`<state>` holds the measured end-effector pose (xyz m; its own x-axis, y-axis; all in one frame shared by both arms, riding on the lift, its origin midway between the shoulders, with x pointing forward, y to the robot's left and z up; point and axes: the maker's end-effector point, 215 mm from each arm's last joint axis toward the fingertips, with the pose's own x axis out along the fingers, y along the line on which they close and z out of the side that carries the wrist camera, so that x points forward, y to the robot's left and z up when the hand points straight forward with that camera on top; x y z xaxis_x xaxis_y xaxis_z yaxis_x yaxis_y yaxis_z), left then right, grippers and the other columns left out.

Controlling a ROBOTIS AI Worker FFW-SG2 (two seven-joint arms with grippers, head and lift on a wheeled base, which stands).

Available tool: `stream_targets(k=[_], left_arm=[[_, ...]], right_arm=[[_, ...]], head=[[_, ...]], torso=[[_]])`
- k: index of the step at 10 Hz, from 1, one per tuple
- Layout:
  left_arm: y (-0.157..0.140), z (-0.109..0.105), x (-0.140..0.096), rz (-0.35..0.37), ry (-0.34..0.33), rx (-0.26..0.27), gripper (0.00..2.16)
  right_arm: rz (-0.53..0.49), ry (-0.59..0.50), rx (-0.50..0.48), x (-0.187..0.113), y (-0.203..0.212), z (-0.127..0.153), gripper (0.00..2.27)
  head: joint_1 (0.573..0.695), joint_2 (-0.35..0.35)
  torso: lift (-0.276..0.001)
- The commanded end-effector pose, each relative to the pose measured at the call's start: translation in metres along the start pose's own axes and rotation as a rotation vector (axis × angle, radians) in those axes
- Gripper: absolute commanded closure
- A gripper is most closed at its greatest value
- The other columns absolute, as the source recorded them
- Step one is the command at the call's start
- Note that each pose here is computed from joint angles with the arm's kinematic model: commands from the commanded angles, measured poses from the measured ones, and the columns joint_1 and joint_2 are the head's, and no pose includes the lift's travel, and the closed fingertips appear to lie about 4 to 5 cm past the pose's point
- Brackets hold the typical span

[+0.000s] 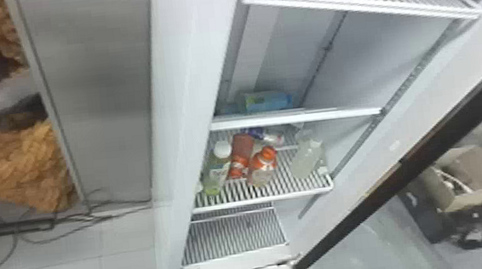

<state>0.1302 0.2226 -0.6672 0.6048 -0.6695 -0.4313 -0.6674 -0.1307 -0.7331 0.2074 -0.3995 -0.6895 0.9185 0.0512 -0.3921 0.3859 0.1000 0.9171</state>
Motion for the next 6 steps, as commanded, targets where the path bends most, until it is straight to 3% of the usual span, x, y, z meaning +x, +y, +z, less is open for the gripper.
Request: stream_targets(k=[1, 6], left_arm=[[0.0000, 0.0000, 0.0000, 0.000, 0.000, 0.000, 0.00], [0.0000, 0.0000, 0.0000, 0.000, 0.000, 0.000, 0.00]], right_arm=[[0.000, 0.000, 0.000, 0.0000, 0.0000, 0.0000, 0.00], [0.000, 0.000, 0.000, 0.0000, 0.0000, 0.0000, 0.00]], head=[[0.695, -0.350], [0.695, -0.350]], torso=[[0.000], [0.000]])
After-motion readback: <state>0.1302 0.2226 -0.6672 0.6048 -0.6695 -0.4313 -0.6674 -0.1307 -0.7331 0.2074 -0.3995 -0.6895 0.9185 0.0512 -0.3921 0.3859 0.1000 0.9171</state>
